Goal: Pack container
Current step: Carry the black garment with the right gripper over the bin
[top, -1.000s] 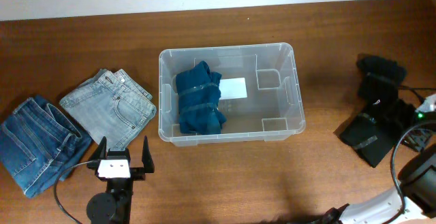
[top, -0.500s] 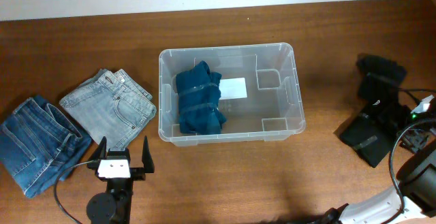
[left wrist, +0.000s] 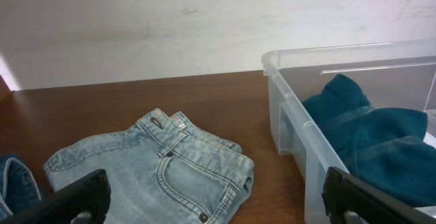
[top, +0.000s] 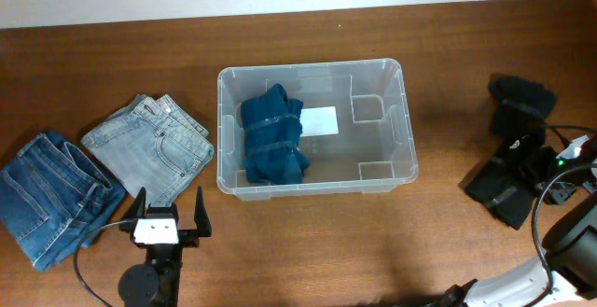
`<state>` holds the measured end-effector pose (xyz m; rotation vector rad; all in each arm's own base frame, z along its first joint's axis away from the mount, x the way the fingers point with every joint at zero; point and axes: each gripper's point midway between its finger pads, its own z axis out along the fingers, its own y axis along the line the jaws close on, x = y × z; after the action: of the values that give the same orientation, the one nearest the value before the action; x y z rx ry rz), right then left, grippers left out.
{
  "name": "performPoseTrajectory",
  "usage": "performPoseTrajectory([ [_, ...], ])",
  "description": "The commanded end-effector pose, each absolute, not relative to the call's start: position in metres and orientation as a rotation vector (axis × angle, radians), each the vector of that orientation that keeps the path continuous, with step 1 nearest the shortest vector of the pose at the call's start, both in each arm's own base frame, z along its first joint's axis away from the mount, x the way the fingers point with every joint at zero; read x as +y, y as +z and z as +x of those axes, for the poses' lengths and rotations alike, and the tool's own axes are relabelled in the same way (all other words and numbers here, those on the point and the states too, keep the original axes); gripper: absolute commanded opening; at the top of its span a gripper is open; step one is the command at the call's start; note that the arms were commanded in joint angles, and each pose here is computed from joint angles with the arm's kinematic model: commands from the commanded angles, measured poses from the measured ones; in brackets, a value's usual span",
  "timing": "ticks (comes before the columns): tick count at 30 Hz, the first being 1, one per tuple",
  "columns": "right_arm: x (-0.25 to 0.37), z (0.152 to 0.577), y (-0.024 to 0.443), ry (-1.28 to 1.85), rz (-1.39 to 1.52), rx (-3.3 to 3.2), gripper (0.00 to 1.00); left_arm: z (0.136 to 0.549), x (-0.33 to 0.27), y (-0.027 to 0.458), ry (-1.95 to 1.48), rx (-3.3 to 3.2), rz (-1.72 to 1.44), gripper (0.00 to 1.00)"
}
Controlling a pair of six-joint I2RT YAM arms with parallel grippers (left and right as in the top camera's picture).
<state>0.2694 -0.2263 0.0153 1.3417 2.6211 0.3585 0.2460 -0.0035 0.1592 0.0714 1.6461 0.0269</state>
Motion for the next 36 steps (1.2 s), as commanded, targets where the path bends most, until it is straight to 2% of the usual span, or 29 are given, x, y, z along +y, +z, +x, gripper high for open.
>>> performPoseTrajectory([
  [1, -0.221, 0.256, 0.009, 0.35, 1.378, 2.679, 0.38, 0.246, -0.003, 0.157, 0.036, 1.646, 0.077, 0.99],
  [4, -0.231, 0.266, 0.038, 0.316, 1.344, 2.639, 0.22, 0.246, -0.003, 0.157, 0.036, 1.646, 0.077, 0.99],
  [13, -0.227, 0.289, 0.16, 0.348, 1.184, 2.466, 0.22, 0.246, -0.003, 0.157, 0.036, 1.646, 0.077, 0.99],
  [14, -0.214, 0.295, 0.193, 0.41, 1.116, 2.411, 0.22, 0.246, -0.003, 0.157, 0.036, 1.646, 0.077, 0.99],
  [18, -0.173, 0.307, 0.259, 0.48, 0.918, 2.332, 0.22, 0.246, -0.003, 0.157, 0.036, 1.646, 0.077, 0.99],
  [21, -0.135, 0.316, 0.289, 0.475, 0.743, 2.321, 0.22, 0.246, -0.003, 0.157, 0.036, 1.646, 0.077, 1.0],
  [27, -0.028, 0.339, 0.311, 0.574, 0.351, 2.37, 0.23, 0.246, -0.003, 0.157, 0.036, 1.646, 0.077, 1.0],
  [36, 0.103, 0.385, 0.278, 0.547, 0.066, 2.47, 0.24, 0.246, -0.003, 0.157, 0.036, 1.646, 0.077, 0.99],
])
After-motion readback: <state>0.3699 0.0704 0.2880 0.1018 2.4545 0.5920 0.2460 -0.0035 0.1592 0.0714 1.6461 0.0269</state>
